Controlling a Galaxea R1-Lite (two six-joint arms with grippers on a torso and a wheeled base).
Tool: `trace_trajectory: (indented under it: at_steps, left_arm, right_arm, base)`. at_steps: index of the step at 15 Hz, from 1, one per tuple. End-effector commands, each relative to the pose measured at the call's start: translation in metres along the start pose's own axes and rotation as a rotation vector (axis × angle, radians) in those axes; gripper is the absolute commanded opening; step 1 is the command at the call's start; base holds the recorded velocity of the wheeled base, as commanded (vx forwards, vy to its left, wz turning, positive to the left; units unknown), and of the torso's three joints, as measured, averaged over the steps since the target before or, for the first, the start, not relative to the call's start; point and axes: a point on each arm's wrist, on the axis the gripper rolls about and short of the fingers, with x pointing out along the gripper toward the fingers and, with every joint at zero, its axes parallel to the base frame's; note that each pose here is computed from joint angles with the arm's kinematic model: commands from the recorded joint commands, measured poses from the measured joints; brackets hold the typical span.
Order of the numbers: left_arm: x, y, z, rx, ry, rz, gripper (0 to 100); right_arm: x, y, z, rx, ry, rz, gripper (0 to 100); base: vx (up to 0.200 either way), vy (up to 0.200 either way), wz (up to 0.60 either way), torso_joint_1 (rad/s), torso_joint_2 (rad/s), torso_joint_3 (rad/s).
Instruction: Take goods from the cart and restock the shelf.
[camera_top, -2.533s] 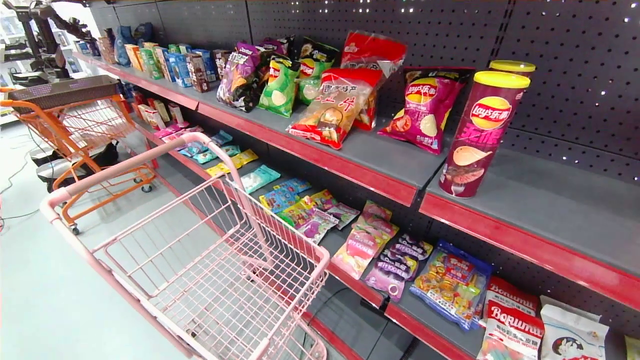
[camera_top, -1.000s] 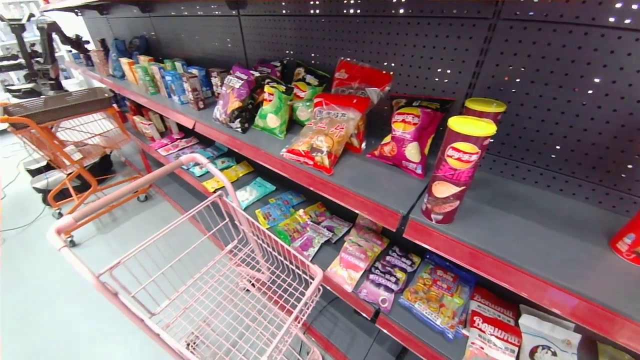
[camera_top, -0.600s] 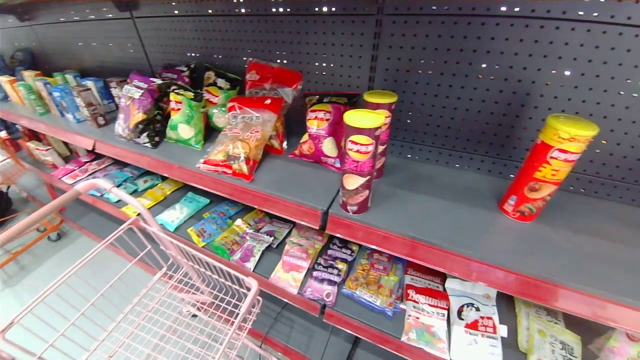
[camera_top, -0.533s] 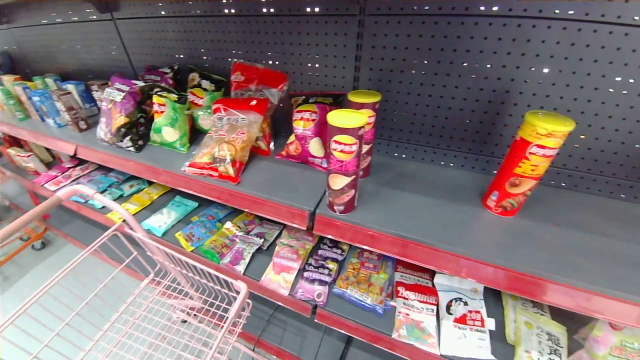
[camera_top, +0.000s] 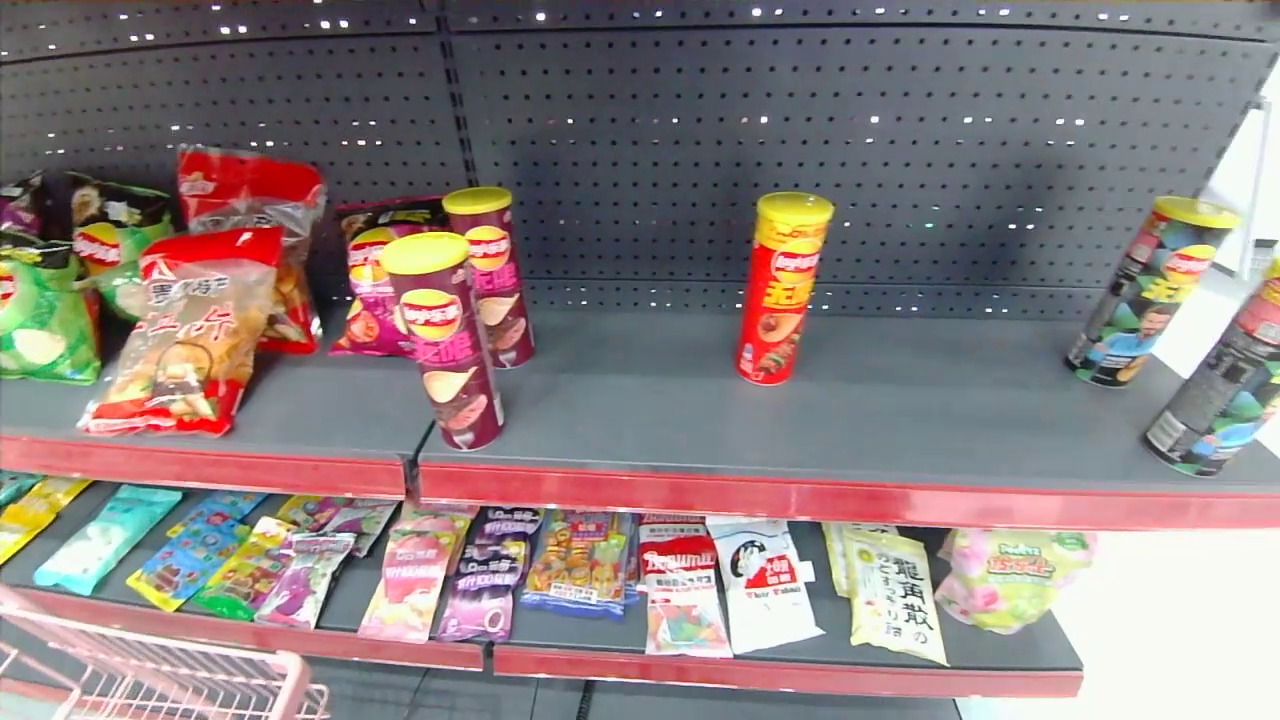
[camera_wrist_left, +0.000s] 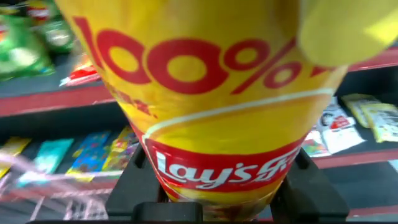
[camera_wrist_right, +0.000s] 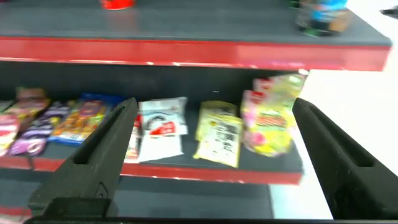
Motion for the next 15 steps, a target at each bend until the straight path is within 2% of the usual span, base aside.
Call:
trace_trajectory:
  at_steps: [1,6,11,15]
  left_arm:
    - [0.0015,0.0002,-0.002,0.003,0.018,0.022,0]
    - [0.0017,0.0008,0.0017,0.005,0.011,0.025,0]
    - [0.0017,0.001,0.002,0.021,0.012,0.021,0]
    - [0.0017,0.0011,0.0016,0.021,0.016,0.026,0]
  right_arm:
    - [0.0,0.0,0.0,0.0,0.0,0.0,100]
    - [0.0,0.0,0.0,0.0,0.0,0.0,100]
    - [0.0,0.0,0.0,-0.002,0.0,0.0,100]
    - [0.0,0.0,0.0,-0.002,0.0,0.002,100]
  base:
    - [0.0,0.0,0.0,0.0,0.0,0.0]
    - [0.0,0.0,0.0,0.0,0.0,0.0]
    - [0.0,0.0,0.0,0.0,0.0,0.0]
    - [0.2,0.0,0.0,0.001,0.0,0.004]
